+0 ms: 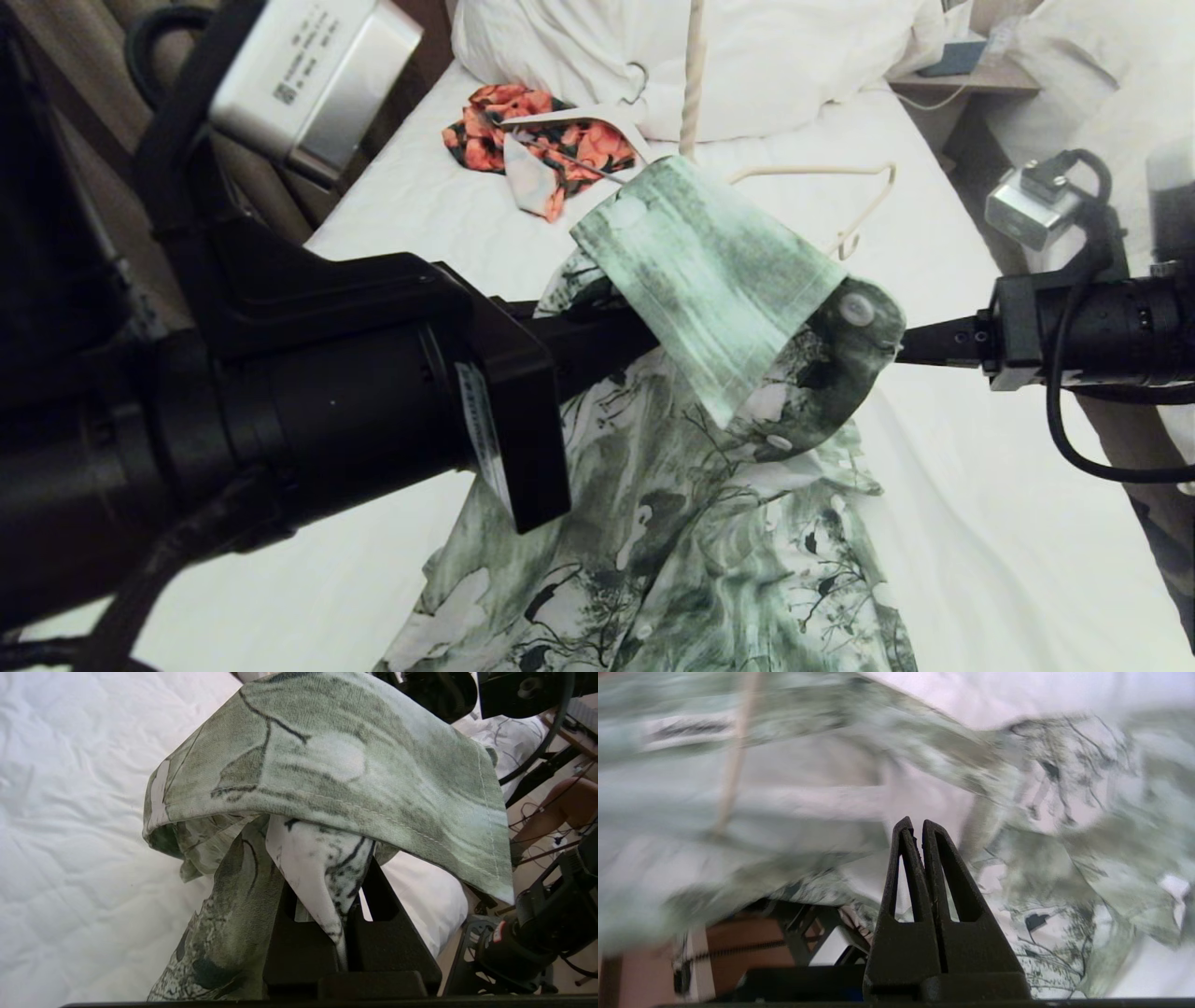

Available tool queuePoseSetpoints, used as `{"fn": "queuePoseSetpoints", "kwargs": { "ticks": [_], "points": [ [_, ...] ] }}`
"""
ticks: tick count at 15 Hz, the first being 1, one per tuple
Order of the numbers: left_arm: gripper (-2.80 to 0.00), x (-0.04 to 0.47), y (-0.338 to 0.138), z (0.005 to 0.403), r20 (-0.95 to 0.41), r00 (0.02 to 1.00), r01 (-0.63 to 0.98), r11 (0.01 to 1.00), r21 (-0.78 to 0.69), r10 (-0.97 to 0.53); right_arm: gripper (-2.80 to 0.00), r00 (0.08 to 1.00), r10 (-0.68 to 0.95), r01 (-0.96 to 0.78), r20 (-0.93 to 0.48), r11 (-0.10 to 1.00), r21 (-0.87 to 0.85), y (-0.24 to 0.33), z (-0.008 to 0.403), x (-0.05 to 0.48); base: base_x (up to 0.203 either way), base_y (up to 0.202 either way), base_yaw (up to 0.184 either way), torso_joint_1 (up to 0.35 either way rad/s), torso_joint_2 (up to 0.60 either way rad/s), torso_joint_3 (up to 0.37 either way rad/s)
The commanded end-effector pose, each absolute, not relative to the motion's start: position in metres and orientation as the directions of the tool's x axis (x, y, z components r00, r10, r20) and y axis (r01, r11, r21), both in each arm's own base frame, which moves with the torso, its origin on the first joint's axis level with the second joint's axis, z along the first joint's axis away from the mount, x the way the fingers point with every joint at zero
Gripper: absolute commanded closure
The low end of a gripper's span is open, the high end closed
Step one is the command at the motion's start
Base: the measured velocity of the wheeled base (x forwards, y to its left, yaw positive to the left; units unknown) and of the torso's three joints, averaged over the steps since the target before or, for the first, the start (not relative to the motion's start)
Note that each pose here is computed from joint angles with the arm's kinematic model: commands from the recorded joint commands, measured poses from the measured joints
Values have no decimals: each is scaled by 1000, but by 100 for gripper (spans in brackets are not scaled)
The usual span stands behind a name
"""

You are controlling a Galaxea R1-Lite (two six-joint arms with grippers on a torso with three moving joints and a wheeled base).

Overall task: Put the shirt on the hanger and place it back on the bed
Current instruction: Hook the other side of the shirt onto the hanger

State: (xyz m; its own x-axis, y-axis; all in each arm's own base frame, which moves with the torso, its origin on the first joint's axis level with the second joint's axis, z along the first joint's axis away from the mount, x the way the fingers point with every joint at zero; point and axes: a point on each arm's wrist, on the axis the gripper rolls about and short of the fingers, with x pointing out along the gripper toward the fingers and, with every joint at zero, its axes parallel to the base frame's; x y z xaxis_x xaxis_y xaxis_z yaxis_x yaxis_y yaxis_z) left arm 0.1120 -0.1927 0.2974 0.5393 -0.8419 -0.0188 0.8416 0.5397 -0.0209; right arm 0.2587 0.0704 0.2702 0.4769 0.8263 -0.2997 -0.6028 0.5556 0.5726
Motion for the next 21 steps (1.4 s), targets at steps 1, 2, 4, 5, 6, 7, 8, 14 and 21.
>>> {"fn": "queuePoseSetpoints", "kwargs": {
  "ticks": [1,2,4,5,6,7,8,14,21],
  "points": [
    [0,115,-196,295,-26,543,839,543,-29,-840,0,467,813,-558,-348,577,597,81,255,270,0,0,0,0,0,0],
    [0,115,-196,296,-26,543,839,543,-29,-840,0,469,804,-544,-366,590,597,85,251,271,0,0,0,0,0,0],
    [0,116,-197,295,-28,544,838,545,-31,-839,0,459,804,-535,-379,590,604,87,247,272,0,0,0,0,0,0],
    [0,116,-197,297,-22,545,837,546,-31,-838,0,450,805,-531,-387,589,609,90,244,273,0,0,0,0,0,0],
    [0,116,-197,298,-16,545,838,545,-31,-838,0,448,804,-524,-391,591,613,91,243,273,0,0,0,0,0,0],
    [0,116,-198,297,-19,545,837,546,-31,-838,0,449,802,-515,-394,593,619,92,242,273,0,0,0,0,0,0],
    [0,118,-200,296,-26,545,837,546,-32,-838,0,472,782,-486,-406,616,620,92,242,273,0,0,0,0,0,0],
    [0,118,-199,298,-16,548,836,548,-33,-836,-280,457,736,-405,-500,672,620,99,218,274,0,0,0,0,0,0],
    [0,120,-192,305,35,567,824,566,-34,-823,-280,456,764,-414,-456,636,651,114,216,277,0,0,0,0,0,0]
  ]
}}
